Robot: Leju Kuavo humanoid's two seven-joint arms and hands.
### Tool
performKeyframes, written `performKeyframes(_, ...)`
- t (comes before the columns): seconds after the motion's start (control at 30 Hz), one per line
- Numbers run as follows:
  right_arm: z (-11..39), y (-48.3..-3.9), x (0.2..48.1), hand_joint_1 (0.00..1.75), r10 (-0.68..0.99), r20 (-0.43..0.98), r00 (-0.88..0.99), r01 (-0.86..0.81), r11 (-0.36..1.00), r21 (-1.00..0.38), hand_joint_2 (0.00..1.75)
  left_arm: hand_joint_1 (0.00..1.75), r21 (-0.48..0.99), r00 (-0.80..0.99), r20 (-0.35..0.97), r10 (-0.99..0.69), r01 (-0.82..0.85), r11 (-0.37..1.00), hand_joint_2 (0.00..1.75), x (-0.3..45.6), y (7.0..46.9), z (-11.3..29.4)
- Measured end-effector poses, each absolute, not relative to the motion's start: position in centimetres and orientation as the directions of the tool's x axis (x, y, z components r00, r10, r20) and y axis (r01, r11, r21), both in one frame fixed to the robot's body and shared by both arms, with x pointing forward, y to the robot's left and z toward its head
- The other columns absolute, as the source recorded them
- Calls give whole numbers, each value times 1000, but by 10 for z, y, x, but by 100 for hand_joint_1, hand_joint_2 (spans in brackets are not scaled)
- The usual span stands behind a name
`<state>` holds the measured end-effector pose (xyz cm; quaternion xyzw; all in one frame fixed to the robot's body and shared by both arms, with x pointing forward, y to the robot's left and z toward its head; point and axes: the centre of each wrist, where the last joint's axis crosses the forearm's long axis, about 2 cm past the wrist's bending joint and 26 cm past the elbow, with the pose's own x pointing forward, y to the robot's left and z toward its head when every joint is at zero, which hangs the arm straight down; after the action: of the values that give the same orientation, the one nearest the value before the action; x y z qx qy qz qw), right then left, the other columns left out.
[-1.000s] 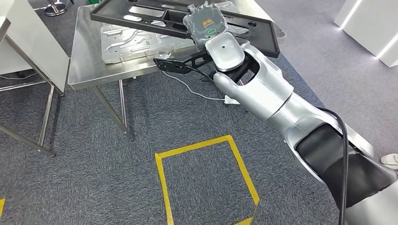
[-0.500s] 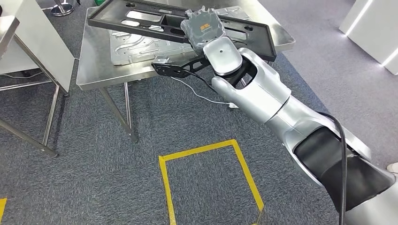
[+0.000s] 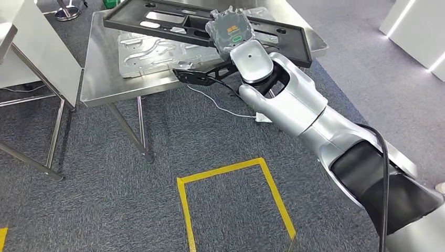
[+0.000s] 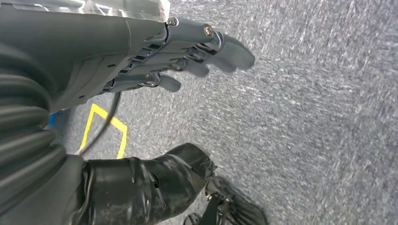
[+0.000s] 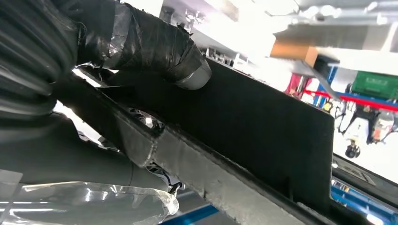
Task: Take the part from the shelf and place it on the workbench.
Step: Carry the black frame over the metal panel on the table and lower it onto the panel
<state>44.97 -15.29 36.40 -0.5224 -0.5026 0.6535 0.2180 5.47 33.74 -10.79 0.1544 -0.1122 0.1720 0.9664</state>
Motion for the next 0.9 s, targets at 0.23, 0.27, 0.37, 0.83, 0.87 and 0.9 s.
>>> performKeyframes(0.23, 365, -154, 450, 175, 811, -465, -355, 240, -402, -884, 175, 0, 263, 914, 276, 296, -368, 892, 175, 56, 339, -107)
performKeyframes(0.27, 364, -154, 450, 175, 811, -465, -356, 240, -402, -884, 175, 0, 262, 914, 276, 296, -368, 892, 175, 57, 339, -107)
performKeyframes(0.37, 358, -154, 450, 175, 809, -461, -364, 226, -403, -887, 175, 0, 259, 915, 274, 297, -368, 893, 175, 56, 337, -108)
performKeyframes(0.83, 357, -154, 451, 175, 810, -461, -362, 224, -405, -887, 175, 0, 265, 916, 281, 286, -361, 894, 175, 56, 340, -107)
performKeyframes(0.87, 356, -155, 451, 175, 810, -461, -362, 222, -405, -887, 175, 0, 264, 917, 280, 286, -359, 895, 175, 56, 340, -107)
performKeyframes(0.9, 356, -155, 452, 175, 810, -461, -363, 221, -406, -887, 175, 0, 263, 917, 279, 285, -359, 896, 175, 56, 339, -108)
